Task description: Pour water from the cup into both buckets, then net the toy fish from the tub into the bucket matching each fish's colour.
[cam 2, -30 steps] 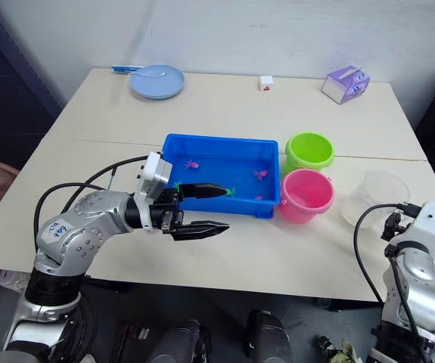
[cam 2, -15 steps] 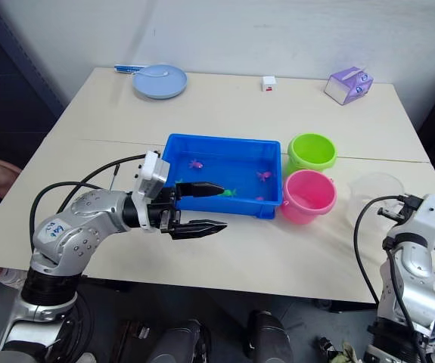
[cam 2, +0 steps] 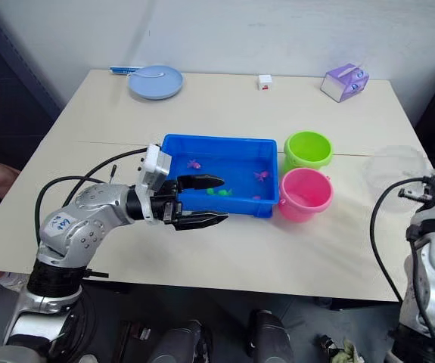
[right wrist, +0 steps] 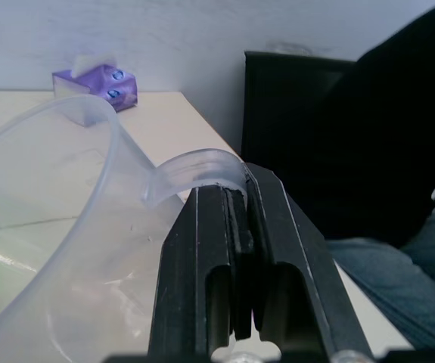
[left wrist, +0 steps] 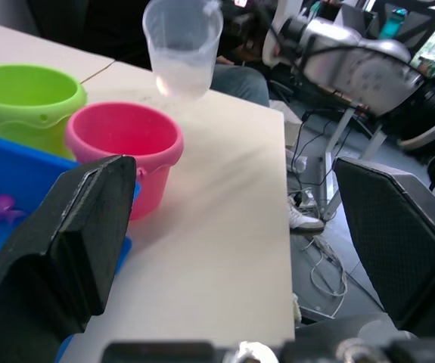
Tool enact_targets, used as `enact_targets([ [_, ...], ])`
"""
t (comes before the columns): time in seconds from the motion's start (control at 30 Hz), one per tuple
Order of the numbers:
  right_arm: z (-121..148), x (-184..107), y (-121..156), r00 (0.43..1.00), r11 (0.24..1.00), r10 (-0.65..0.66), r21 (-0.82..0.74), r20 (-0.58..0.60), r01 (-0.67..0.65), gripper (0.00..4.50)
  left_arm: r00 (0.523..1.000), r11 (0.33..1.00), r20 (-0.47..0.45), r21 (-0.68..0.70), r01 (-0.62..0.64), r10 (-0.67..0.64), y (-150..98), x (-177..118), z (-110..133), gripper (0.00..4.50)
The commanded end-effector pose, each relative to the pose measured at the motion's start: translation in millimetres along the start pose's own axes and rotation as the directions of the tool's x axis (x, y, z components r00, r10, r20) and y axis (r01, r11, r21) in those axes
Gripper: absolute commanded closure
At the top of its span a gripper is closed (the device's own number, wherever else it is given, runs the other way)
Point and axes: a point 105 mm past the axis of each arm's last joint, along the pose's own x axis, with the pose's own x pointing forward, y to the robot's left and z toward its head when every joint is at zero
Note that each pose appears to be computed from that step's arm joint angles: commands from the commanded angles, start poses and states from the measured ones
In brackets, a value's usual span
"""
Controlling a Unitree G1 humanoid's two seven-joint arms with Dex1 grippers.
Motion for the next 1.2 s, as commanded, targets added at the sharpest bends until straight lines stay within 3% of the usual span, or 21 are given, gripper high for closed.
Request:
enact_targets([
  [0.03,29.8,1.4,13.2,0.995,0.992,0.067,-0.109,0.079,-0.058,3.81,1.000,0.999,0.014,0.048,-0.015,0.014,2.6,1.5,5.6,0.00],
  [0.13,40.6,4.8,29.6,0.984,0.956,0.148,-0.268,0.100,-0.117,3.81,1.000,0.998,0.010,0.054,-0.021,0.021,4.6,2.6,2.6,0.00],
  [0.4,48.6,3.3,62.8,0.951,0.857,0.289,-0.473,0.114,-0.203,3.81,0.999,0.996,-0.001,0.079,-0.034,0.034,9.2,3.5,-0.8,0.00],
  [0.83,63.6,0.7,89.8,0.874,0.608,0.451,-0.779,0.179,-0.154,3.81,0.999,0.995,0.005,0.090,-0.052,0.052,12.3,3.9,0.7,0.00],
  [1.0,58.8,2.9,84.0,0.889,0.646,0.424,-0.745,0.174,-0.163,3.81,0.999,0.994,0.012,0.098,-0.053,0.052,14.1,4.9,3.5,0.00],
  [1.2,39.9,9.5,62.7,0.941,0.826,0.315,-0.523,0.123,-0.208,3.81,0.998,0.993,0.031,0.104,-0.062,0.059,21.3,13.1,6.3,0.00],
])
